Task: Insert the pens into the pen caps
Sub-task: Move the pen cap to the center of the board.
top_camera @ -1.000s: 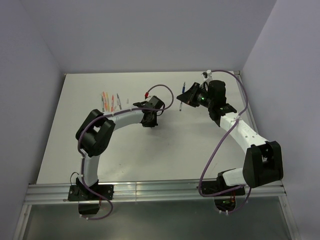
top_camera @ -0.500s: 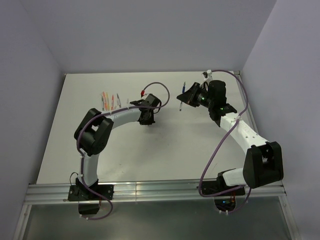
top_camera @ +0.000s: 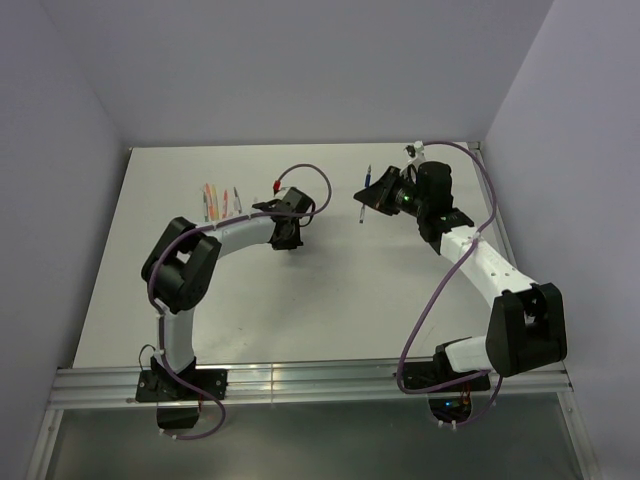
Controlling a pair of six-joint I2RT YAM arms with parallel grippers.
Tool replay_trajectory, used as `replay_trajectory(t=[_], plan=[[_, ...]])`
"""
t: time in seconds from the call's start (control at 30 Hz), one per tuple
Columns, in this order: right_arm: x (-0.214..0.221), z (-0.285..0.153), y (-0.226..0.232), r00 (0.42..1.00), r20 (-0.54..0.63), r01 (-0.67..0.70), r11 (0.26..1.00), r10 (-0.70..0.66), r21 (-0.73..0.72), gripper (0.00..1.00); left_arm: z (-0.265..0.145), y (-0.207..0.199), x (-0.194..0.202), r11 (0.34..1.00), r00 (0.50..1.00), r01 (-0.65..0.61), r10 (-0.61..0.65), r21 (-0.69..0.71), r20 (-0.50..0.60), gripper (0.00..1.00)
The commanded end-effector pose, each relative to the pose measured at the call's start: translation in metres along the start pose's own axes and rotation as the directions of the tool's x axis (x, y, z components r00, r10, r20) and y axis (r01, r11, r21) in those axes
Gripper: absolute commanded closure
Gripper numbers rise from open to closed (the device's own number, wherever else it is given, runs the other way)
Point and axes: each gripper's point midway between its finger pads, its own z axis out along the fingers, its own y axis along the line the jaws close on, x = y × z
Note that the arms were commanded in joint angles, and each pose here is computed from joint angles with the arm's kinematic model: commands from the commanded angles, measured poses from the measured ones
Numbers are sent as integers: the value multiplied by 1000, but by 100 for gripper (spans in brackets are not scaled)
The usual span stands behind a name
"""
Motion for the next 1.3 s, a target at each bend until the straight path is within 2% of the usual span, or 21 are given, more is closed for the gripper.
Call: replay_trajectory(t=[0.0,0.4,1.13,1.27], plan=[[-15,-7,12,998,57,36,999,-33,-38,100,1,27,18,996,998,-34,29,-79,-61,100],[-16,-7,13,998,60,39,998,-36,-39,100,8,36,3,995,999,-3,-2,-102,-48,100],[-16,-7,12,997,60,41,999,-39,-33,100,19,27,-34,996,1000,7,-9,-94,-18,100],[-16,-7,12,998,58,41,999,-39,-35,100,14,29,-38,995,1000,17,-18,-96,-6,94]])
